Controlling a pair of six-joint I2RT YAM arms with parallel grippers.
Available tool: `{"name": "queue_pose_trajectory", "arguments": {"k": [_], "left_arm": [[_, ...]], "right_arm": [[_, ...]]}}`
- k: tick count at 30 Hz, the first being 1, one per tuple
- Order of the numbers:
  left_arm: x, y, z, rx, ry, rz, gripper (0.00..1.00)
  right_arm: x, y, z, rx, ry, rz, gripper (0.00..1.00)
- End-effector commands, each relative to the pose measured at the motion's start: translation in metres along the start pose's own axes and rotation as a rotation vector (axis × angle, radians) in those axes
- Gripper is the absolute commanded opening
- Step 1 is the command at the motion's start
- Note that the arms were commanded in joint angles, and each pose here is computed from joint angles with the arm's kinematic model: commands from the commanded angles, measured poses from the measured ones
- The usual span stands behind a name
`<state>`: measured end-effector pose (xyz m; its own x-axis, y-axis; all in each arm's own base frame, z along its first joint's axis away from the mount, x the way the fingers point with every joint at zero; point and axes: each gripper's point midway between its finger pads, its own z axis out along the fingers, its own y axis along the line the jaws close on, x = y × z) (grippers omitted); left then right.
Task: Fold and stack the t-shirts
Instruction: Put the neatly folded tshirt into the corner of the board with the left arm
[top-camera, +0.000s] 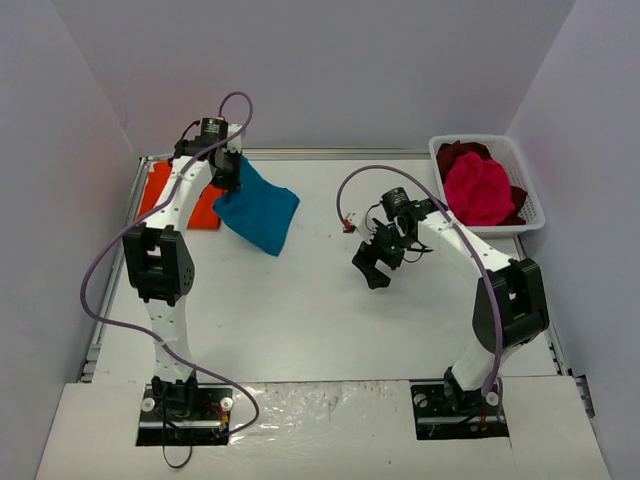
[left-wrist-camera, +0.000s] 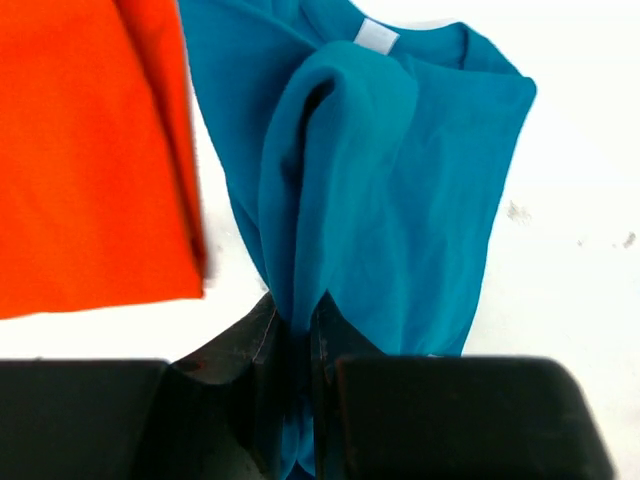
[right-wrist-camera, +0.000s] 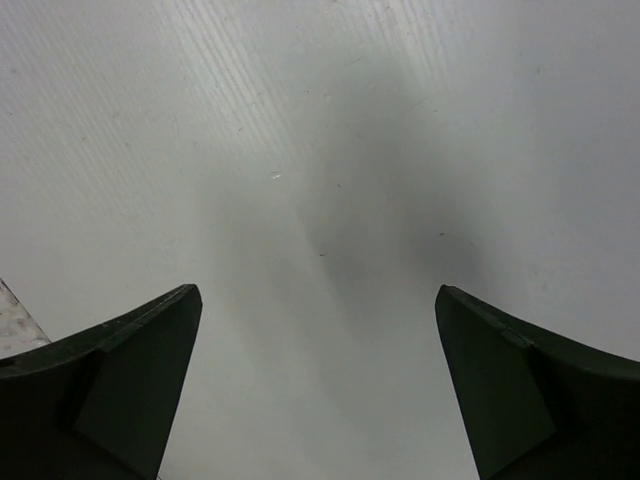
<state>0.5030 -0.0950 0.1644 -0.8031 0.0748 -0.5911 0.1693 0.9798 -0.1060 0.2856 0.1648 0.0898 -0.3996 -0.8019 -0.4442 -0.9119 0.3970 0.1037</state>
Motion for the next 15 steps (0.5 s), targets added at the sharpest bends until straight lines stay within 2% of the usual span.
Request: {"name": "queue_pose_trajectory", "arguments": {"k": [1, 7, 15], "left_arm": [[-0.008, 0.015, -0.012, -0.113, 0.004, 0.069, 0.02], [-0.033, 0.021, -0.018, -0.152, -0.05, 0.09, 0.03], [-0.053, 0.047, -0.03, -0.285, -0.083, 0.163, 0.02]], "right_arm": [[0.008, 0.01, 0.006, -0.092, -0.017, 0.035, 1.0], [0.018, 0.014, 0.016, -0.146, -0.016, 0.059, 1.0], [0.025, 0.014, 0.024, -0.165, 0.006, 0.069, 1.0]]}}
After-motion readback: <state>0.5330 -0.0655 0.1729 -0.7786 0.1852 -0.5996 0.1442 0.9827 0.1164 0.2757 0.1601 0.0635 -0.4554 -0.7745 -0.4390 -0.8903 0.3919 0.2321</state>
